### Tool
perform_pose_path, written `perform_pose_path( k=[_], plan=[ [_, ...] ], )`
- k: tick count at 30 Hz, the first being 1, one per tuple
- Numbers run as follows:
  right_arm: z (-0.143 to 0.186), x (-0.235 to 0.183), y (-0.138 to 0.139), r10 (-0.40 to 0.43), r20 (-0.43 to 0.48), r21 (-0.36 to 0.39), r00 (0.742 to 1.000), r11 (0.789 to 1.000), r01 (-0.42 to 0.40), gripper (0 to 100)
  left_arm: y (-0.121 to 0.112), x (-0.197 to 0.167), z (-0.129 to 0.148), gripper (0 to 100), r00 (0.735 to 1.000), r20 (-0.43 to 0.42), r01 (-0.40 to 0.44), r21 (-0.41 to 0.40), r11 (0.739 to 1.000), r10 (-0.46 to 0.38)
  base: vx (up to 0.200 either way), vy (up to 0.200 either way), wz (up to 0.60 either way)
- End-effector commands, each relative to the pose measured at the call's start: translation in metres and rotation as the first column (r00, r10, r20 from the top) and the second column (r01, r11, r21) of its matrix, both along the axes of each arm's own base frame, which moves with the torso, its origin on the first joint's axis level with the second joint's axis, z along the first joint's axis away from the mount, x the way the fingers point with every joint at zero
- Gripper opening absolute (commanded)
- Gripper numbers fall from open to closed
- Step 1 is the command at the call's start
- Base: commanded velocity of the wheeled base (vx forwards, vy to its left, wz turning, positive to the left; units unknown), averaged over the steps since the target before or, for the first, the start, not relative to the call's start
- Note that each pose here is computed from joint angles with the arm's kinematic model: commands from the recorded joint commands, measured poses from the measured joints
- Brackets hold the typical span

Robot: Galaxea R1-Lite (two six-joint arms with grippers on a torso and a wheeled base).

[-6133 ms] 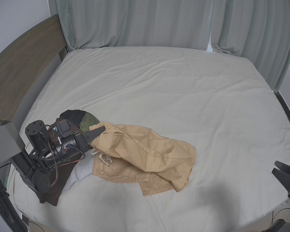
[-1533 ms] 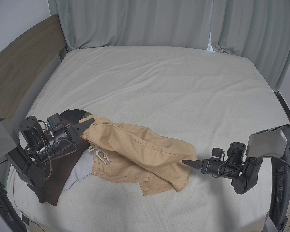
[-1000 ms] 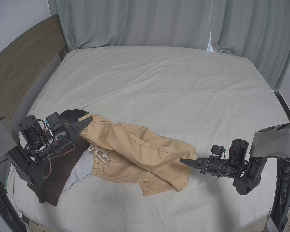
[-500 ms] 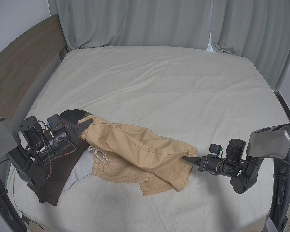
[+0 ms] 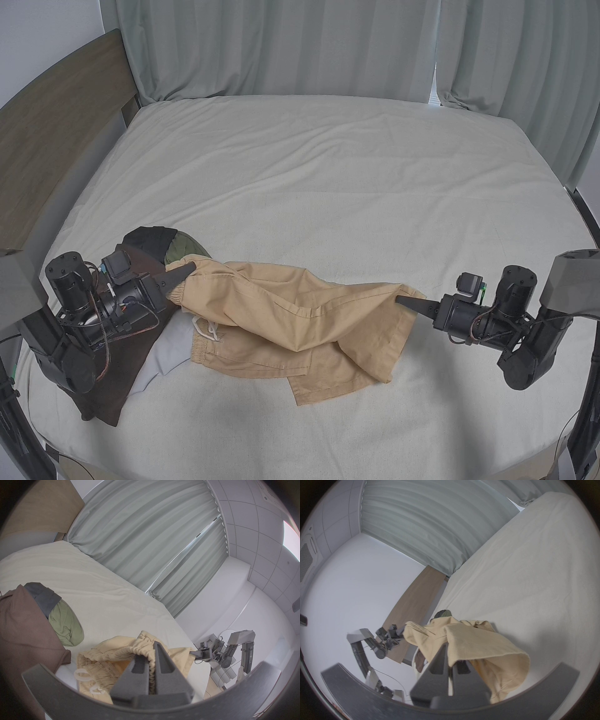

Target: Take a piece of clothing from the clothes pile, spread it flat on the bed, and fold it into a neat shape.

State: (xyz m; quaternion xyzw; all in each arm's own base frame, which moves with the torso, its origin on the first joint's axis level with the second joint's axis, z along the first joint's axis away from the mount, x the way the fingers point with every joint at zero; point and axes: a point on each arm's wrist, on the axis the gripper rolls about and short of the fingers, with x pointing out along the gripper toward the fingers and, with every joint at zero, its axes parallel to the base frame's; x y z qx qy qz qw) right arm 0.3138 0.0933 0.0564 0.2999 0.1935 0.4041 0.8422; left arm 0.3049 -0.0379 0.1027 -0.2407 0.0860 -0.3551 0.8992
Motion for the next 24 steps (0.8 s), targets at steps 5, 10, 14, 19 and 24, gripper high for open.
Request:
perform_pose_path(
  k=[5,10,14,19,24],
  plan=[
    [0.017,-0.027,-0.009,0.125,-0.056,0.054,0.991,0.991,-0.122,0,0.006,0.007,-0.017,0,0.999,-0.048,-0.022,0.008,1.0,0.022,0.0,0.0,0.0],
    [-0.009,-0.025,-0.006,0.16,-0.14,0.046,0.977,0.987,-0.155,0,0.008,0.009,-0.014,0,0.999,-0.037,-0.03,0.006,1.0,0.03,0.0,0.0,0.0],
    [-0.034,-0.021,-0.005,0.161,-0.175,0.009,0.971,0.987,-0.162,0,0.009,0.01,-0.014,0,0.999,-0.032,-0.034,0.005,0.999,0.035,0.0,0.0,0.0],
    [-0.036,-0.018,-0.003,0.164,-0.164,0.0,0.973,0.986,-0.166,0,0.01,0.01,-0.012,0,0.999,-0.025,-0.036,0.006,0.999,0.036,0.0,0.0,0.0],
    [-0.036,-0.018,-0.003,0.165,-0.16,-0.001,0.973,0.986,-0.167,0,0.01,0.01,-0.011,0,0.999,-0.024,-0.038,0.006,0.999,0.038,0.0,0.0,0.0]
  ],
)
